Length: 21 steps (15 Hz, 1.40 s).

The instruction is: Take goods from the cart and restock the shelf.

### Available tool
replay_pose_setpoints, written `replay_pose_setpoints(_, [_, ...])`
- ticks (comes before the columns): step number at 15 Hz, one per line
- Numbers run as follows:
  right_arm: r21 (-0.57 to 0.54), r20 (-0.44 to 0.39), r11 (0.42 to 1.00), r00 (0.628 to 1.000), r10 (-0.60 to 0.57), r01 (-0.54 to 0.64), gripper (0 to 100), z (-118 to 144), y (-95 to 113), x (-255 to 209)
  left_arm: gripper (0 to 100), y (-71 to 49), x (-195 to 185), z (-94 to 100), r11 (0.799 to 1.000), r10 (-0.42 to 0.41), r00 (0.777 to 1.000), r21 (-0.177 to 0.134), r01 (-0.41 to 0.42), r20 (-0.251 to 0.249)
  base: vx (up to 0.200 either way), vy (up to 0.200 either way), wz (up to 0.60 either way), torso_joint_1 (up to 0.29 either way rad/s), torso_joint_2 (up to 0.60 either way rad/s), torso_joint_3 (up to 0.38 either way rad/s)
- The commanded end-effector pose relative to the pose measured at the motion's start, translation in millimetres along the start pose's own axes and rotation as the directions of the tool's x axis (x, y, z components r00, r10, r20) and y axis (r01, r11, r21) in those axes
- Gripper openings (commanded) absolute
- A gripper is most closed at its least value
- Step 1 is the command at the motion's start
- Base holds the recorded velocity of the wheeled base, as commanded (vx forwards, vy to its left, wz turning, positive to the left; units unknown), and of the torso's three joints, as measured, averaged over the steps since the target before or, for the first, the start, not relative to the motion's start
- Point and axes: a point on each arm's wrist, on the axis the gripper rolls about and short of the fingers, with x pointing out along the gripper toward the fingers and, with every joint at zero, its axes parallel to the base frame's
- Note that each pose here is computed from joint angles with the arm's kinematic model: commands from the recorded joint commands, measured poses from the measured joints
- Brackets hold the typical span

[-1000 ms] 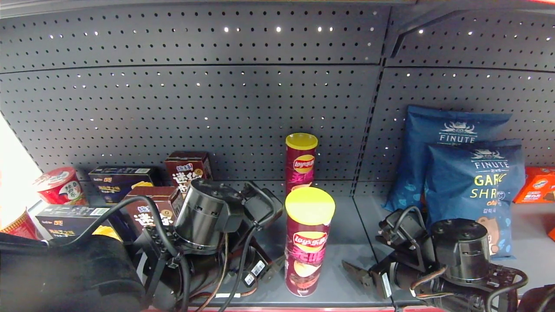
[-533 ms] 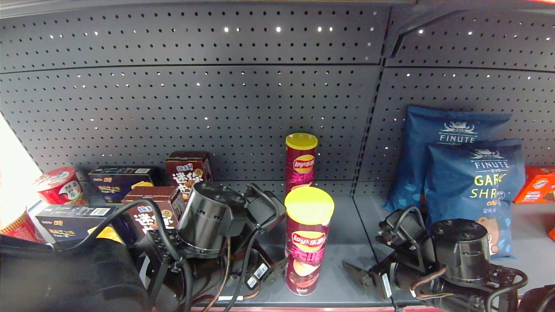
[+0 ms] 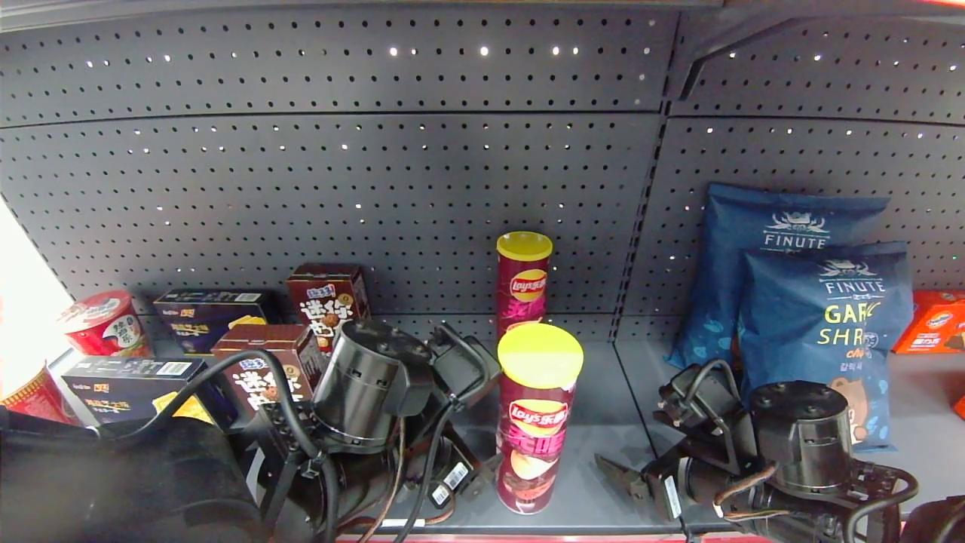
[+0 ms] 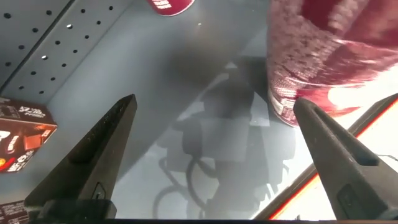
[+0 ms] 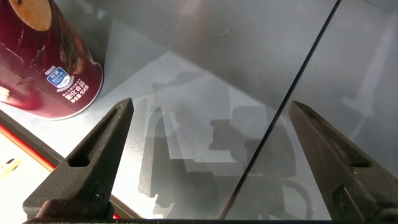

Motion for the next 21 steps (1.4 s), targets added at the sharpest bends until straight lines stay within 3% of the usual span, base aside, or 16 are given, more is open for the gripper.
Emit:
replay_pose_setpoints(1, [-0.001,-0.001,1.0,1.0,0.001,-0.001,100,0,0,0,100,-1.6,0,0.1,1.0,-0.004,1.0,0.003,0.004,0.0,0.0,0.0,0.0,0.0,0.0,0.0])
replay_pose_setpoints(6, [0.0,0.004,1.0,1.0,0.001,-0.001,100,0,0,-2,100,-0.1,-8,-11.3,1.0,-0.001,1.0,0.0,0.001,-0.024,0.0,0.0,0.0,0.0,0.0,0.0])
replay_pose_setpoints(8, [0.002,0.041,1.0,0.999,0.0,-0.001,100,7,0,-7,100,9.0,-28,-7.8,0.999,0.026,0.999,-0.022,-0.026,0.023,0.0,0.0,0.0,0.0,0.0,0.0])
replay_pose_setpoints(10, [0.018,0.153,1.0,0.988,-0.011,0.009,100,32,-3,-19,100,23.6,-48,3.0,0.996,0.074,0.992,-0.058,-0.069,0.1,0.0,0.0,0.0,0.0,0.0,0.0])
replay_pose_setpoints(11, [0.039,0.226,0.999,0.974,-0.03,0.021,100,50,-7,-29,100,34.3,-63,9.7,0.991,0.113,0.982,-0.086,-0.1,0.151,0.0,0.0,0.0,0.0,0.0,0.0])
replay_pose_setpoints(13, [0.062,0.278,0.996,0.957,-0.084,0.069,100,62,-15,-47,100,51.6,-92,13.4,0.978,0.185,0.957,-0.136,-0.157,0.226,0.0,0.0,0.0,0.0,0.0,0.0])
replay_pose_setpoints(15, [0.089,0.252,0.98,0.947,-0.198,0.181,100,56,-21,-67,100,69.2,-127,6.2,0.953,0.281,0.917,-0.197,-0.231,0.282,0.0,0.0,0.0,0.0,0.0,0.0])
replay_pose_setpoints(17, [0.118,0.289,0.968,0.925,-0.248,0.223,100,59,-31,-80,100,79.8,-155,-14.7,0.918,0.374,0.883,-0.246,-0.309,0.285,0.0,0.0,0.0,0.0,0.0,0.0])
replay_pose_setpoints(18, [0.151,0.311,0.948,0.896,-0.316,0.281,100,60,-44,-93,100,81.1,-177,-39.8,0.89,0.434,0.856,-0.283,-0.359,0.28,0.0,0.0,0.0,0.0,0.0,0.0])
replay_pose_setpoints(20, [0.181,0.322,0.925,0.869,-0.376,0.334,100,53,-53,-112,100,74.3,-199,-70.4,0.858,0.491,0.828,-0.315,-0.405,0.273,0.0,0.0,0.0,0.0,0.0,0.0])
replay_pose_setpoints(21, [0.207,0.315,0.896,0.84,-0.441,0.393,100,38,-60,-133,100,62.9,-215,-96.6,0.818,0.556,0.788,-0.346,-0.461,0.264,0.0,0.0,0.0,0.0,0.0,0.0])
